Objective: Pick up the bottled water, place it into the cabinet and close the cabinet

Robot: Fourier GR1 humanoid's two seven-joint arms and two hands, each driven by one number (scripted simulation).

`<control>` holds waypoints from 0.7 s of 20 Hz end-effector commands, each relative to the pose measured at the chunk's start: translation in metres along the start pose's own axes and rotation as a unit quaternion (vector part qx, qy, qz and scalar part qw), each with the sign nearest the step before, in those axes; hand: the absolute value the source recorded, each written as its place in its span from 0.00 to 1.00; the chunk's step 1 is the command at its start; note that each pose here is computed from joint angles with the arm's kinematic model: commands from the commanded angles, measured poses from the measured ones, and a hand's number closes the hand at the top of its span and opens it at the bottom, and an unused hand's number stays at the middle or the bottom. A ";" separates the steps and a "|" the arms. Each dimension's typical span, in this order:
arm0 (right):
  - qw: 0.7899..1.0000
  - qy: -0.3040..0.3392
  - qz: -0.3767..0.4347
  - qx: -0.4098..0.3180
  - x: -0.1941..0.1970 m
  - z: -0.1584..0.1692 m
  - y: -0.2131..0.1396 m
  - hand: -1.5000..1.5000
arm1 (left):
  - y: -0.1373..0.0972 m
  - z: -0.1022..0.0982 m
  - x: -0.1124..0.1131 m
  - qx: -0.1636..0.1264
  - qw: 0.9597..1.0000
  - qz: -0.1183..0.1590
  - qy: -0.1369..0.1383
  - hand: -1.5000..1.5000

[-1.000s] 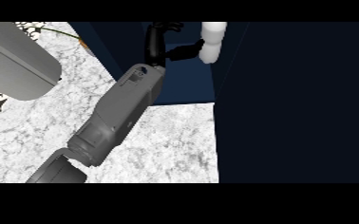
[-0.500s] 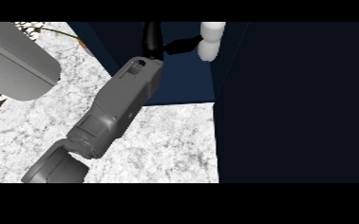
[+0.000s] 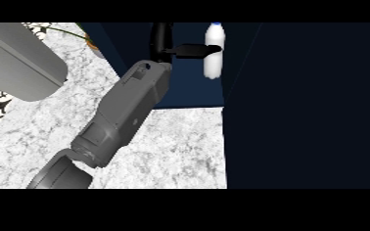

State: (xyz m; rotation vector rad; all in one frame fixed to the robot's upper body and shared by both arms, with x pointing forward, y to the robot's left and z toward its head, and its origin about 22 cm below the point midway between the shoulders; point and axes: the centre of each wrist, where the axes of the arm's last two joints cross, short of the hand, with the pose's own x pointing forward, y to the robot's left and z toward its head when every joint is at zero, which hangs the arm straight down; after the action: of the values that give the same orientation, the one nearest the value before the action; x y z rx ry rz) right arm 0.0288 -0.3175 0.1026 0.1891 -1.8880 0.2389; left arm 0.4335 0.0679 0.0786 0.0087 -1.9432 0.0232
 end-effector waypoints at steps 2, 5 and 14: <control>1.000 -0.019 0.015 -0.001 0.027 -0.010 0.008 0.00 | -0.010 0.010 0.007 -0.035 0.998 0.049 0.000 0.00; 1.000 -0.016 0.001 -0.003 0.022 -0.008 0.008 0.00 | -0.016 0.029 0.005 -0.054 0.997 0.056 0.012 0.00; 1.000 -0.017 -0.001 -0.001 0.023 -0.019 0.021 0.00 | -0.010 0.079 0.015 -0.074 0.990 0.116 0.013 0.00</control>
State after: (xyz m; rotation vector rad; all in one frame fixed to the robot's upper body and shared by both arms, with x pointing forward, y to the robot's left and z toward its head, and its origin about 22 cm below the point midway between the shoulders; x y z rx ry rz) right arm 0.0355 -0.3103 0.1017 0.2044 -1.8691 0.2133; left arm 0.3761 0.0488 0.0663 -0.2497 -1.9156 0.0185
